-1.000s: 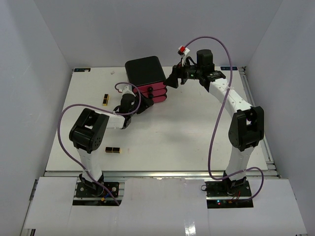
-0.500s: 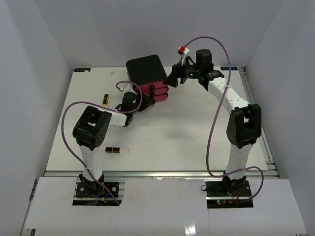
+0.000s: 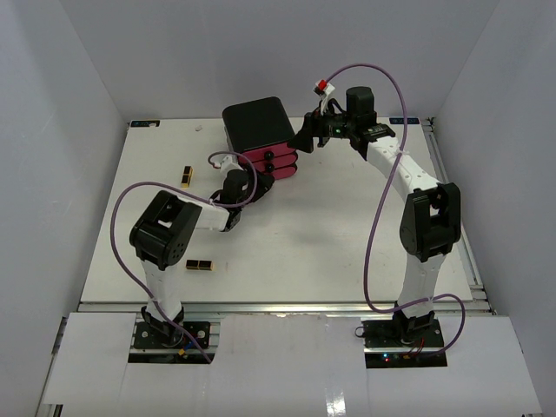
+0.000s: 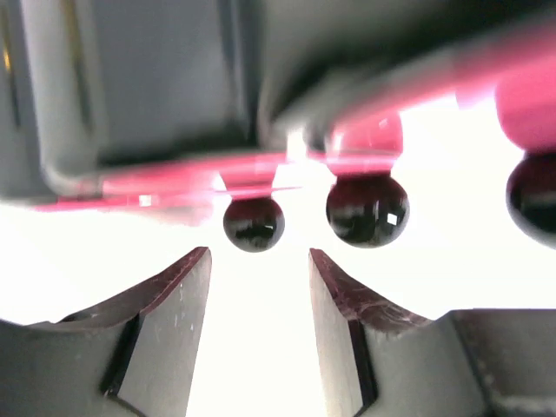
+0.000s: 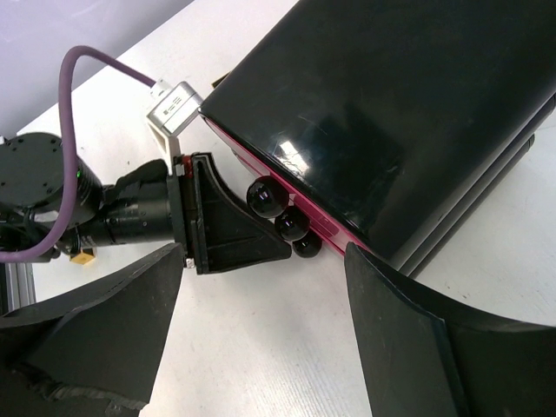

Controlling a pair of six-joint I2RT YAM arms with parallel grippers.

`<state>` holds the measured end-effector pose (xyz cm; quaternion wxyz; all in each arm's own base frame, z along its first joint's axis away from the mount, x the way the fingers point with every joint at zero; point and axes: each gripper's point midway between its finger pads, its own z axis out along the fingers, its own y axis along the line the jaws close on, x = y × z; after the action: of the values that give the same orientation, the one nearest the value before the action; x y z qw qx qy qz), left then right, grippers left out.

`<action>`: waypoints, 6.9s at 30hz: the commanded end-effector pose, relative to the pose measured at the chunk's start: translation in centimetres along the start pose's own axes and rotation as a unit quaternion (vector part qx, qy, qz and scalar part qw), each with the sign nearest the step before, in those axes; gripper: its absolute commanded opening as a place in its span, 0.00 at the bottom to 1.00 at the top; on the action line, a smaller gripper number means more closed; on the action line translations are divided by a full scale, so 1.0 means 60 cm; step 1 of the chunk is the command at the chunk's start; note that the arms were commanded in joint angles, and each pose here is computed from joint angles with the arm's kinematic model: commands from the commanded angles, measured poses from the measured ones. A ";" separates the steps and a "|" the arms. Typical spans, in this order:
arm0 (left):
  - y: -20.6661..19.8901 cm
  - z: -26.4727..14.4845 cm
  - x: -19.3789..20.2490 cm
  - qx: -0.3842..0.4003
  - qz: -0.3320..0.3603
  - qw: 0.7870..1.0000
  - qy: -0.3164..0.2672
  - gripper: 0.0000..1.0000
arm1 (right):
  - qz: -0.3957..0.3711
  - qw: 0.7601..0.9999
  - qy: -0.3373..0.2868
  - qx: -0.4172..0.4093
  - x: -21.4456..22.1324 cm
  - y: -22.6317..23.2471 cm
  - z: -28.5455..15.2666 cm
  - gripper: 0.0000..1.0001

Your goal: Organize the makeup

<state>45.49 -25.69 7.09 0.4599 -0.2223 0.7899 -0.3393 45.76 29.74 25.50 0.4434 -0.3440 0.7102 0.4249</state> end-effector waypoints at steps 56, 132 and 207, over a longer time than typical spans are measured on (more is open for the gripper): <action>-0.025 0.042 -0.052 -0.065 -0.078 0.988 -0.117 0.54 | 0.001 1.000 -0.025 -0.010 -0.018 0.006 -0.046 0.83; -0.037 -0.465 -0.143 -0.053 0.003 0.994 -0.092 0.98 | 0.444 0.877 -0.150 0.107 0.255 -0.068 0.224 0.68; 0.020 -0.390 -0.227 -0.138 0.041 0.990 -0.010 0.98 | 0.039 0.977 0.107 -0.180 0.285 0.248 0.014 0.90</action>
<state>32.38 -8.16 19.63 0.4380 -0.2659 0.8412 -0.1729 29.44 33.24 11.91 0.2871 -0.1710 0.7594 0.5583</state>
